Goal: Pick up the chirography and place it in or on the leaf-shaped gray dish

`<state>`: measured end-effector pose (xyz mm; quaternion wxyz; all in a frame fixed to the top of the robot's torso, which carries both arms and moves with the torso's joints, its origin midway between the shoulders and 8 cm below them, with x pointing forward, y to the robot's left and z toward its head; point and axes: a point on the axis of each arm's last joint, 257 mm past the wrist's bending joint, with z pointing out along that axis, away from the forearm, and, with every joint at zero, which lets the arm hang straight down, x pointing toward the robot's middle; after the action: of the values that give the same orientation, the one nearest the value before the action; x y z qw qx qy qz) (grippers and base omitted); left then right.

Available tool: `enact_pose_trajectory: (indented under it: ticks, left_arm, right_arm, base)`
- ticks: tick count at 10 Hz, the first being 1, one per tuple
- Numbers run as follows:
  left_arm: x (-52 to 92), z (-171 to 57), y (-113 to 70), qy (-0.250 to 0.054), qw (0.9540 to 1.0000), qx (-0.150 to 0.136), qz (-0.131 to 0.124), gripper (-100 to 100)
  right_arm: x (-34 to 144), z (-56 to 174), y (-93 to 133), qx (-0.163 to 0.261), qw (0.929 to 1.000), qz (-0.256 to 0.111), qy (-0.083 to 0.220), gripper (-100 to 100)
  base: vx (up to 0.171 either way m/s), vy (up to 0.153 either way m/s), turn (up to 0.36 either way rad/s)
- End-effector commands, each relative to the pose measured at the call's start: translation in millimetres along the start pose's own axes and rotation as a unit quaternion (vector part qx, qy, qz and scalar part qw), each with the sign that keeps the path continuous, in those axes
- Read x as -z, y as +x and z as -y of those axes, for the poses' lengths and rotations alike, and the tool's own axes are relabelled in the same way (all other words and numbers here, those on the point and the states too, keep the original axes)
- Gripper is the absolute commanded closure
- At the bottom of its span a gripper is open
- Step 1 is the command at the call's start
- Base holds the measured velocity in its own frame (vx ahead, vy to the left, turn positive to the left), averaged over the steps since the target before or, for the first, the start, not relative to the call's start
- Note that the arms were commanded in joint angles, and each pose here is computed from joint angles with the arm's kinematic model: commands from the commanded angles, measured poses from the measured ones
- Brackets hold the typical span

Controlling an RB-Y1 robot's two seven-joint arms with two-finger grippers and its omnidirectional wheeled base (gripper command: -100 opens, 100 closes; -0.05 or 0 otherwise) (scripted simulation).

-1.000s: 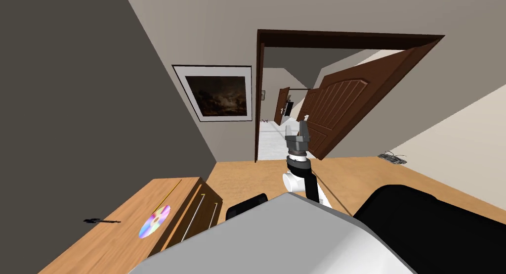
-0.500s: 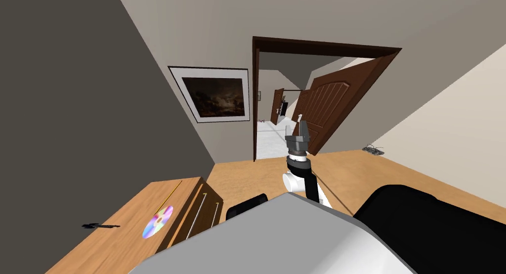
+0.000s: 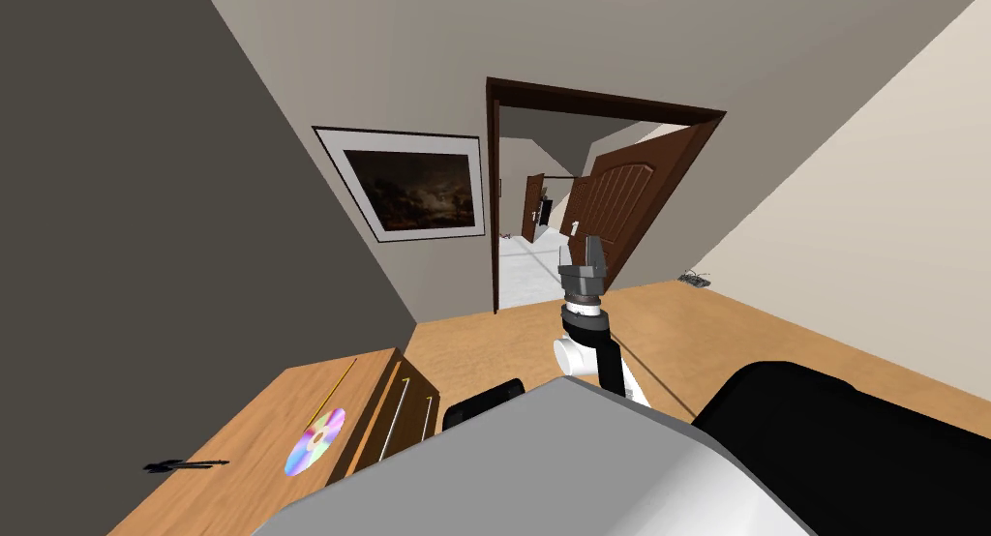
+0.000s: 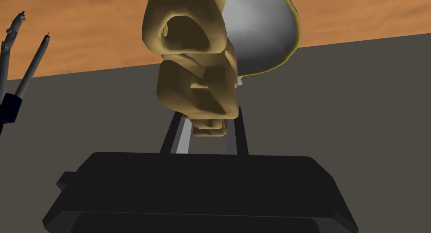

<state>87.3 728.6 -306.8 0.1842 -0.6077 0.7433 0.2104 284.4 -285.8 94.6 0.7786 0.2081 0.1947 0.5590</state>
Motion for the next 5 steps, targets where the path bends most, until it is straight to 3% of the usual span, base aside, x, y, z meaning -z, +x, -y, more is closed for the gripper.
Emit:
enact_pose_trajectory:
  ticks: [1, 5]
  left_arm:
    - [-5.3, -11.0, 0.9, -0.004, 0.9999, 0.013, -0.008, 100]
    - [-14.7, -34.4, 4.6, -0.011, 0.9987, 0.043, -0.024, 100]
  right_arm:
    - [0.0, 0.0, 0.0, 0.0, 1.0, 0.0, 0.0, 0]
    - [0.0, 0.0, 0.0, 0.0, 1.0, 0.0, 0.0, 0]
  base:
    - [-0.043, 0.087, -0.102]
    - [-0.038, 0.079, -0.115]
